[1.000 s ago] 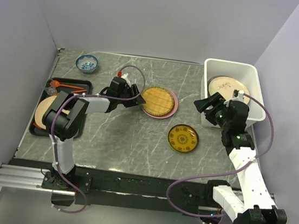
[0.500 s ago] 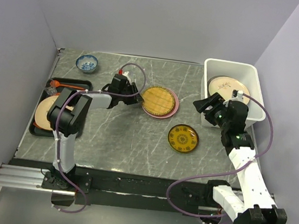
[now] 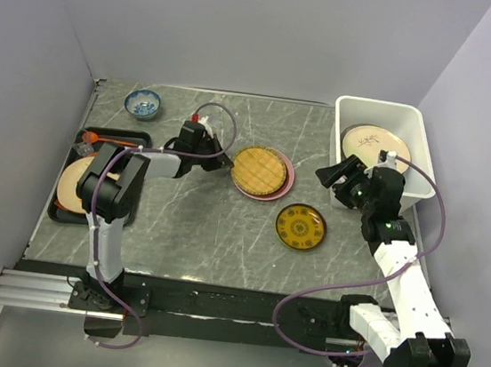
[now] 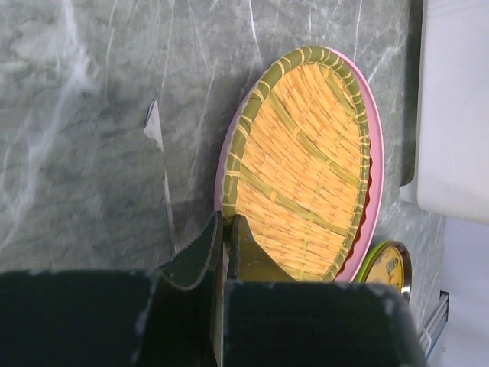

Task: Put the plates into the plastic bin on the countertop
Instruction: Pick up the plate at the center of the board.

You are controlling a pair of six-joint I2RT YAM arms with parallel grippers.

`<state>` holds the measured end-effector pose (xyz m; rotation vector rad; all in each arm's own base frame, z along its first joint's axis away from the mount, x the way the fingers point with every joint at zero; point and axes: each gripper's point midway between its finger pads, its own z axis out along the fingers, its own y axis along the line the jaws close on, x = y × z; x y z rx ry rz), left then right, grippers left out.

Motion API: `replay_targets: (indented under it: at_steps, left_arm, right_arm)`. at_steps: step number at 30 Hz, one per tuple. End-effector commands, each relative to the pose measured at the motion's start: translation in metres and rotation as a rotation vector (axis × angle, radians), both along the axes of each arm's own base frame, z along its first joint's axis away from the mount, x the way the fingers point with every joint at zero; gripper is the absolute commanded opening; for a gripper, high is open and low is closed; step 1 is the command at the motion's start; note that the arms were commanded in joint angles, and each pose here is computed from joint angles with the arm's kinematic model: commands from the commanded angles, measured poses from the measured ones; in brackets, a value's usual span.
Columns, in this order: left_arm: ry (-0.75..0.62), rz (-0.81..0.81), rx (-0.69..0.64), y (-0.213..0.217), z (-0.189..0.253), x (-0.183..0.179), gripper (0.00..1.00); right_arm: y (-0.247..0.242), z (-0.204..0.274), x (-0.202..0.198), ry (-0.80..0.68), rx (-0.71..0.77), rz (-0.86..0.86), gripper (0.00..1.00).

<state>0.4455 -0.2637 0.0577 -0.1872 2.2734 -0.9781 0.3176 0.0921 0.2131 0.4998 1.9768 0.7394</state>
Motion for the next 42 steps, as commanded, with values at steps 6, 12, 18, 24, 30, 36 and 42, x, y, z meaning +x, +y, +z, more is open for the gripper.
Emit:
replay_targets:
  at_steps: [6, 12, 18, 24, 30, 36, 42]
  left_arm:
    - [-0.104, -0.024, -0.070, 0.003, 0.054, -0.006, 0.01]
    - [-0.131, -0.047, -0.168, 0.003, 0.081, -0.014, 0.01]
    - [-0.157, -0.076, -0.244, 0.004, 0.105, -0.023, 0.01]
    - [-0.181, -0.086, -0.307, 0.012, 0.124, -0.030, 0.01]
    - [-0.193, -0.108, -0.372, 0.016, 0.139, -0.040, 0.01]
    - [-0.198, -0.088, -0.361, 0.026, 0.143, -0.044, 0.01]
    - [-0.135, -0.028, -0.302, 0.040, 0.114, -0.052, 0.01]
  right_arm:
    - [0.005, 0.006, 0.001, -0.041, 0.010, 0.020, 0.81]
    - [0.010, 0.007, -0.001, -0.051, 0.023, 0.040, 0.81]
    - [0.017, 0.005, -0.002, -0.054, 0.041, 0.067, 0.81]
    - [0.026, 0.001, -0.002, -0.051, 0.057, 0.098, 0.81]
    - [0.040, -0.011, -0.002, -0.023, 0.084, 0.145, 0.82]
    - [0.054, -0.023, -0.001, 0.001, 0.101, 0.183, 0.81]
    - [0.073, -0.036, 0.000, 0.037, 0.105, 0.227, 0.81]
